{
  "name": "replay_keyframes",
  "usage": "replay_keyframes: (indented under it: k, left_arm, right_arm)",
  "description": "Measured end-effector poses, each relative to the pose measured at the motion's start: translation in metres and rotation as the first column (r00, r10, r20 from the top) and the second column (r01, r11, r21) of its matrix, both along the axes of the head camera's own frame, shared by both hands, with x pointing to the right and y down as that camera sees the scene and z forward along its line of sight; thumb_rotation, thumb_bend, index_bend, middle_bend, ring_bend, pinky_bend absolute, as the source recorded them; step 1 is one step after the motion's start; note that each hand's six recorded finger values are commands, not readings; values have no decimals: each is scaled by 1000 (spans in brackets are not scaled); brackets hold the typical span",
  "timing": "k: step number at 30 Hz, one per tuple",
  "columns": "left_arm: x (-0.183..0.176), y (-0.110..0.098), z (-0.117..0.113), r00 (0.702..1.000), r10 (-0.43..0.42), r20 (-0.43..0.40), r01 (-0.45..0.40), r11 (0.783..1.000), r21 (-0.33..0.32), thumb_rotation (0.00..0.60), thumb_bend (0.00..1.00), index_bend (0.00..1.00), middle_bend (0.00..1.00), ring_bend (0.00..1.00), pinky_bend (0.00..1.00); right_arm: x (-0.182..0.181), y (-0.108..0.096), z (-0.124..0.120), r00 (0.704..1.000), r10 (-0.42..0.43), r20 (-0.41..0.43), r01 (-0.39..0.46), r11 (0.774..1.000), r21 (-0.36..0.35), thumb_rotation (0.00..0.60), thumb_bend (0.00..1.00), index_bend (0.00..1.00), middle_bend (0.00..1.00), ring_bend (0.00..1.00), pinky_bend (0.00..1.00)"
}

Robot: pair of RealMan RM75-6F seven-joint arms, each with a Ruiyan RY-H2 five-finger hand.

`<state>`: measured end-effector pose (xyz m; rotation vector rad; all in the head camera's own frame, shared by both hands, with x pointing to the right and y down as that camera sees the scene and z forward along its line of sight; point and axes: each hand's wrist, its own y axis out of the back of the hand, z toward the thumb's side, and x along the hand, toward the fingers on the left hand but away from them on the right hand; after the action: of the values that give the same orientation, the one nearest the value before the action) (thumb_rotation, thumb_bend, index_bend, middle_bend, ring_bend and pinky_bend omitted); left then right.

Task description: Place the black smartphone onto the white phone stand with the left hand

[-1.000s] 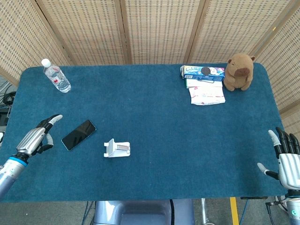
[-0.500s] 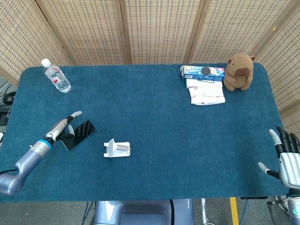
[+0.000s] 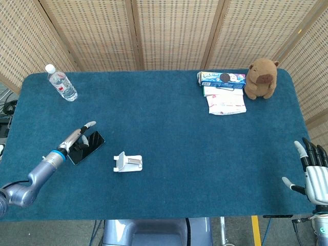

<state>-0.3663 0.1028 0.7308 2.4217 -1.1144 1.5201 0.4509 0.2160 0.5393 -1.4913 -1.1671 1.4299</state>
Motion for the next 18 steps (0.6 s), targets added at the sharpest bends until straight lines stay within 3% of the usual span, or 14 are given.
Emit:
replay_keyframes:
  k: [18]
  left_arm:
    - [22, 16, 12, 998, 51, -45, -52, 998, -24, 600, 1000, 0, 0, 0, 0]
  right_arm:
    - [2, -1, 0, 1000, 9, 10, -9, 1000, -4, 600, 0, 0, 0, 0, 0]
